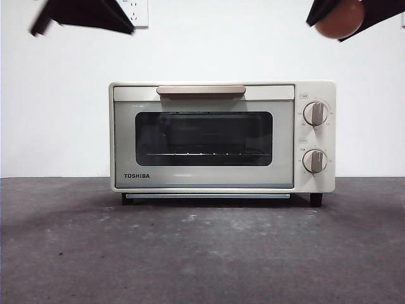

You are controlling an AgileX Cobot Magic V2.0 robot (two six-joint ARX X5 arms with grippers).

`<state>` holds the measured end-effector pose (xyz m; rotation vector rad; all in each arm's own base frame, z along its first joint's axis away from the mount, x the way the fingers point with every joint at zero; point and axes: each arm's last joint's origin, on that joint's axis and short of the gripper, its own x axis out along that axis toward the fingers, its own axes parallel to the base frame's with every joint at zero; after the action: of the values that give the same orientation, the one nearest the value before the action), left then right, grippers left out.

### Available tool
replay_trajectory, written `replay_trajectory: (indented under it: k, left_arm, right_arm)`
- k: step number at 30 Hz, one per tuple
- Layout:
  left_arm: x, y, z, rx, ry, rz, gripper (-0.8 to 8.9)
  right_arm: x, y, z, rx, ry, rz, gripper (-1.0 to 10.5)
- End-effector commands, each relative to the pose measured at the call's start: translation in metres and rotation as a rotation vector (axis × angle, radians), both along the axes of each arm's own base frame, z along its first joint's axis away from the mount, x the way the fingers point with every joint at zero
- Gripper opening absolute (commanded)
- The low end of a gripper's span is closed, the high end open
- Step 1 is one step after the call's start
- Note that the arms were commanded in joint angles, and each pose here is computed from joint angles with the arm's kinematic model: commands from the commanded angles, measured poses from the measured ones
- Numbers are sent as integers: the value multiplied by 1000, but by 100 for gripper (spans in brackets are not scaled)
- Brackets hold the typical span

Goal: Eggoven

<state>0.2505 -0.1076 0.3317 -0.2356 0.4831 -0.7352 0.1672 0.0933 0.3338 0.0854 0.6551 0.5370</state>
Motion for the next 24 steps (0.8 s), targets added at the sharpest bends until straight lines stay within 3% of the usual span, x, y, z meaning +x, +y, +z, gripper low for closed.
replay_trajectory:
  k: [1,11,24]
  left_arm:
    - [20,-15,5,35,-35,-20,7]
    - [63,-54,-8,126,-35,-40,7]
    - [74,-74,-26,192,-62,2,7]
  right_arm:
    - [-5,-1,8,7,-34,12,3]
    - [-20,-10,16,22,-63,12,3]
    - [-25,-12,19,33,-82,14,3]
